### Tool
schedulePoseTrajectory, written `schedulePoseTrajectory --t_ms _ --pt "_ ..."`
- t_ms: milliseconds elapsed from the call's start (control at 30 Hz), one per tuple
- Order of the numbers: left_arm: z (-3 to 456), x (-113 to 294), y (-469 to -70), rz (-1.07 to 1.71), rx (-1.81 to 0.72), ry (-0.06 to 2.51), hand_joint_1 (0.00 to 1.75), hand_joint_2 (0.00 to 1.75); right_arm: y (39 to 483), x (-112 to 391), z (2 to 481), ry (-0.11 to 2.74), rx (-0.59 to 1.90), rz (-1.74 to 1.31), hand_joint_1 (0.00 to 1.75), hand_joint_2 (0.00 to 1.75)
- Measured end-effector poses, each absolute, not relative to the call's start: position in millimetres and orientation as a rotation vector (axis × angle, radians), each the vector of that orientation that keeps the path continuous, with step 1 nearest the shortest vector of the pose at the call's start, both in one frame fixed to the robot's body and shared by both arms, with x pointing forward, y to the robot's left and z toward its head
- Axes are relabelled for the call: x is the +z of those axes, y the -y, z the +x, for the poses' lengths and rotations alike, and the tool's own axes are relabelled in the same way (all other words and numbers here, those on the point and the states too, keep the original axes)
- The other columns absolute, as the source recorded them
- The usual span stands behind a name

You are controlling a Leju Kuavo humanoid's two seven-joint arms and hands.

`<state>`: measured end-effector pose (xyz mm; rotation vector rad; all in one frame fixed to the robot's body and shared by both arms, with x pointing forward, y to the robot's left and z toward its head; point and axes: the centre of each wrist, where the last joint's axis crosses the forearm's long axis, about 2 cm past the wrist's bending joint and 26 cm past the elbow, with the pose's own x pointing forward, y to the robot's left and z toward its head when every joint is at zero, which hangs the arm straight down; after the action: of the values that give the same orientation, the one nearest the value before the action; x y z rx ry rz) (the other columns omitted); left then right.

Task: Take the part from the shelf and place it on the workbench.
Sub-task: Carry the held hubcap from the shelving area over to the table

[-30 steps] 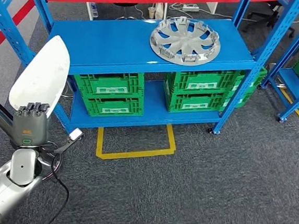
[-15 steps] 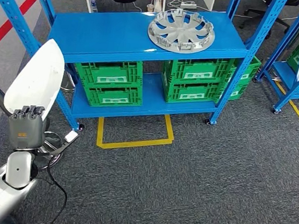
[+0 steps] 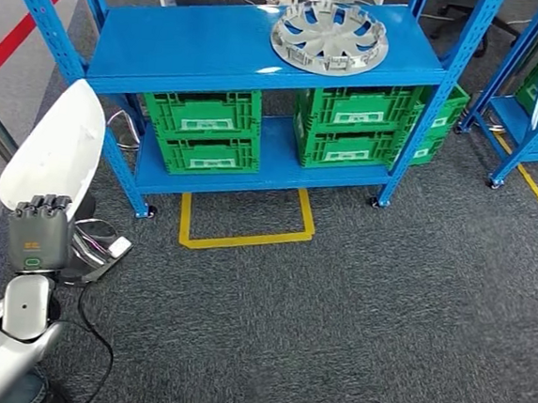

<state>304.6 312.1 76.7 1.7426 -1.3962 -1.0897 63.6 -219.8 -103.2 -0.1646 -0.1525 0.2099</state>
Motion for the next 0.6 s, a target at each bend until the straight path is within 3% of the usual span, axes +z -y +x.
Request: schedulePoseTrajectory --t_ms 600 --pt "304.5 75.8 -319.9 1.748 -1.063 1.360 1.33 1.75 214.4 -102.4 64.1 0.155 0.221 -0.155 0.00 0.00"
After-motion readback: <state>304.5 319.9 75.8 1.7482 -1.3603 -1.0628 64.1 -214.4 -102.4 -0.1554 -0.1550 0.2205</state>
